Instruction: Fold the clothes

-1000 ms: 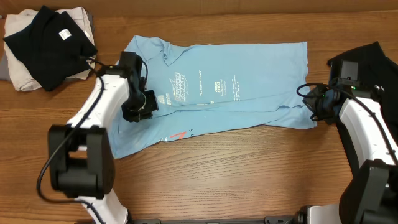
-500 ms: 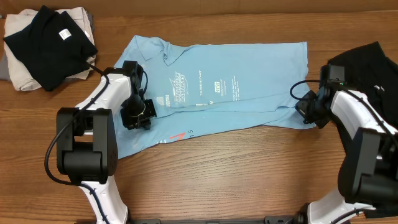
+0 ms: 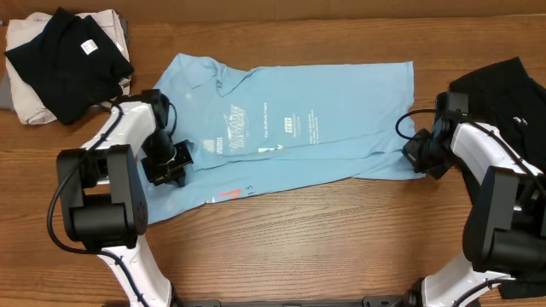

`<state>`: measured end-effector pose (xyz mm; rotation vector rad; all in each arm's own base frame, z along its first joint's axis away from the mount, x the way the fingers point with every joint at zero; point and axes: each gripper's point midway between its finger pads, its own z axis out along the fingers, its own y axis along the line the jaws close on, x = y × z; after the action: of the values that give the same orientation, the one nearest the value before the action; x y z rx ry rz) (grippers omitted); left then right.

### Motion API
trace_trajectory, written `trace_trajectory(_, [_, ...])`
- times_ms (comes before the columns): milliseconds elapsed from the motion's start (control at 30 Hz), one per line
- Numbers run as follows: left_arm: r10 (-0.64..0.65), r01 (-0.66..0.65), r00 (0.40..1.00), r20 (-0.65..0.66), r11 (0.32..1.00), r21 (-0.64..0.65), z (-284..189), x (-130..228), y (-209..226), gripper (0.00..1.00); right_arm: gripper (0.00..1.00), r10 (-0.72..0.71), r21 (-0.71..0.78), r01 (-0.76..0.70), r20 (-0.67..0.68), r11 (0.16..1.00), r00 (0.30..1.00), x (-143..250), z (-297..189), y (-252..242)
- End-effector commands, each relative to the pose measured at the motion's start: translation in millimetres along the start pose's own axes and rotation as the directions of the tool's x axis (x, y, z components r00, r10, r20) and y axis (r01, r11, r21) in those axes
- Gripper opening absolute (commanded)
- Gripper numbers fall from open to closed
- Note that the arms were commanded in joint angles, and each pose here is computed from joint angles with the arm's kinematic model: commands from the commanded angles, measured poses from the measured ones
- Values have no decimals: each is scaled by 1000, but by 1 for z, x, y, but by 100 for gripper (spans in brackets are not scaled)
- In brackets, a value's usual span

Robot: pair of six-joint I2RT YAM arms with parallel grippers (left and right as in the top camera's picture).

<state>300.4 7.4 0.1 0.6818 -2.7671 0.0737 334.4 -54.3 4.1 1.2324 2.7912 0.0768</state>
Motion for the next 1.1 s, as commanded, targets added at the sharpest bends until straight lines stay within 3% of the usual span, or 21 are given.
trace_trajectory(0, [-51,50,999,-18,997,-60,6,-2,18,4,4,56,60,-57,3,997,998,3,3,-11])
trace_trajectory(700, [-104,97,994,-47,988,-119,-3,14,31,4,4,96,215,-76,-85,974,992,31,-4,-44])
trace_trajectory(933, [-138,125,987,-81,981,-149,-6,25,36,5,4,97,211,-82,-65,974,993,28,-10,-45])
trace_trajectory(1067, [-156,143,985,-68,975,-169,-15,31,42,4,4,138,249,-141,29,958,990,18,-27,-55])
